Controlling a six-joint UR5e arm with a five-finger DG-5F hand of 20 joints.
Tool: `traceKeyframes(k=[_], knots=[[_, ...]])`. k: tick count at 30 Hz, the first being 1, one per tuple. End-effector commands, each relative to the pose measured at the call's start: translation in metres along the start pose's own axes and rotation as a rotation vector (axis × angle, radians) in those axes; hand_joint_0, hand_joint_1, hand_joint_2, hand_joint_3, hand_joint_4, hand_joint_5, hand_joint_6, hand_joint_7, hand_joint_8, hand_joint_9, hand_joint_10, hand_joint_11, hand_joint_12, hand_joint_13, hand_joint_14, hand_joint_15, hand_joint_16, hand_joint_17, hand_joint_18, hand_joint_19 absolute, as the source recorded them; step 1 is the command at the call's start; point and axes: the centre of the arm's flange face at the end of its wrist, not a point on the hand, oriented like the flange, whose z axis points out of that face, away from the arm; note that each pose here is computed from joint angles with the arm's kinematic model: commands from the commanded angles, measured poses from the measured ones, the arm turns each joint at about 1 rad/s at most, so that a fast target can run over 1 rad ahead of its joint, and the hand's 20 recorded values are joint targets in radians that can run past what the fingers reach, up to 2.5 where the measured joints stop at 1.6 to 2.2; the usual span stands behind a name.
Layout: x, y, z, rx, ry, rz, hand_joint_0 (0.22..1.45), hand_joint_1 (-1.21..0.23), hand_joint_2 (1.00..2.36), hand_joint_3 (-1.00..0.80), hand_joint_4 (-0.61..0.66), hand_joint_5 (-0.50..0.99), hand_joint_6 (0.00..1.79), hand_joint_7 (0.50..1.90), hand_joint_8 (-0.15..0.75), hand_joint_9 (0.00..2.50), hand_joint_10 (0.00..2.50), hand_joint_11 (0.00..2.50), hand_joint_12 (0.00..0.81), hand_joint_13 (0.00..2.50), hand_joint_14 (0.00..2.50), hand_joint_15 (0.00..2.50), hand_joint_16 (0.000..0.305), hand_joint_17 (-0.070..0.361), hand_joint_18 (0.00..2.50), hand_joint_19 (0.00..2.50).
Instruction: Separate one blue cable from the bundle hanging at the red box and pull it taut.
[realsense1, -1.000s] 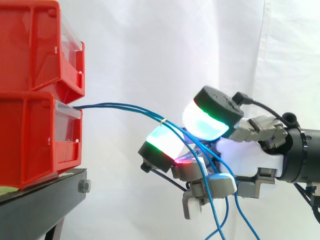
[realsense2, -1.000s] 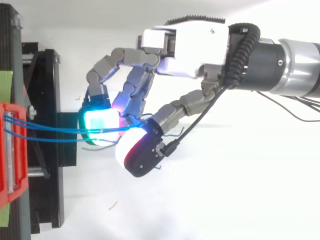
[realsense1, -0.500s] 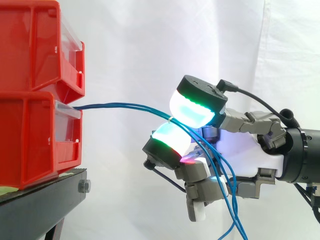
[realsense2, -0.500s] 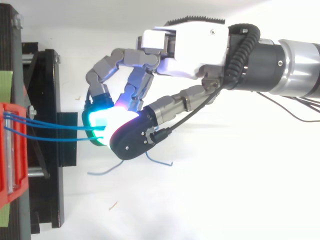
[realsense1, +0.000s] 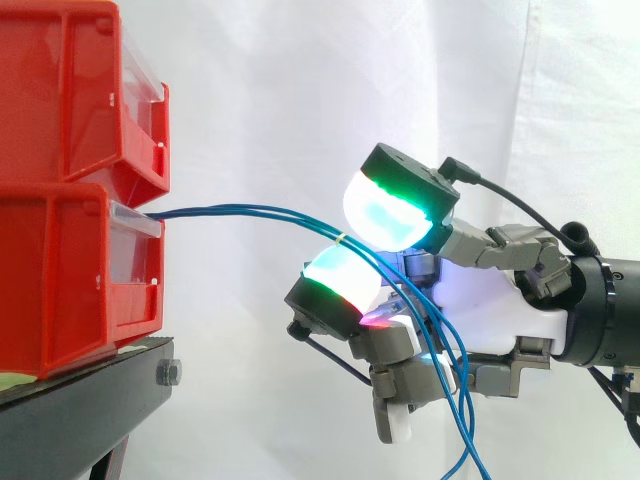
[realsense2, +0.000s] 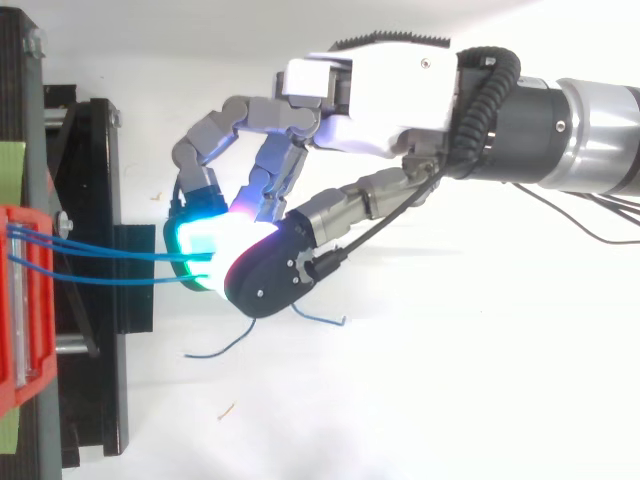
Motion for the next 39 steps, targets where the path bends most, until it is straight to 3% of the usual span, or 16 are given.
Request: traceKeyframes(k=[1,5,10,19,31,39], knots=[[0.0004,0.0003,0.0002,-0.001,0.0,0.0,0.62,-0.6,1.01,-0.35,0.19,-0.17,0.88,1.17,0.392,1.07,0.02,1.09,0.401,1.14,0.02,1.12,0.043,0.097,1.03,0.63],[0.0005,-0.0008,0.0002,0.001,0.001,0.0,0.62,-0.7,1.02,-0.23,0.03,-0.17,0.88,1.19,0.387,1.08,0.02,1.08,0.395,1.15,0.02,1.1,0.043,0.098,1.04,0.62],[0.0004,-0.0004,-0.0002,0.001,0.001,0.0,0.65,-0.79,1.02,-0.23,-0.05,-0.17,0.88,1.22,0.376,1.08,0.02,1.08,0.397,1.17,0.02,1.1,0.042,0.095,1.04,0.61],[0.0005,-0.0011,-0.001,0.009,0.001,-0.001,0.73,-0.87,1.0,-0.5,0.05,-0.19,0.9,1.1,0.372,1.07,0.02,1.09,0.409,1.17,0.02,1.11,0.042,0.094,1.06,0.58],[-0.0001,-0.0012,-0.001,0.009,-0.005,-0.001,0.58,-0.82,1.0,-0.5,0.14,-0.19,0.9,1.08,0.382,1.07,0.02,1.11,0.415,1.16,0.02,1.12,0.042,0.094,1.06,0.59],[0.001,-0.0012,-0.001,0.011,-0.003,0.0,0.72,-0.87,1.0,-0.48,0.06,-0.18,0.89,1.17,0.384,1.08,0.02,1.1,0.407,1.16,0.02,1.1,0.04,0.091,1.05,0.6]])
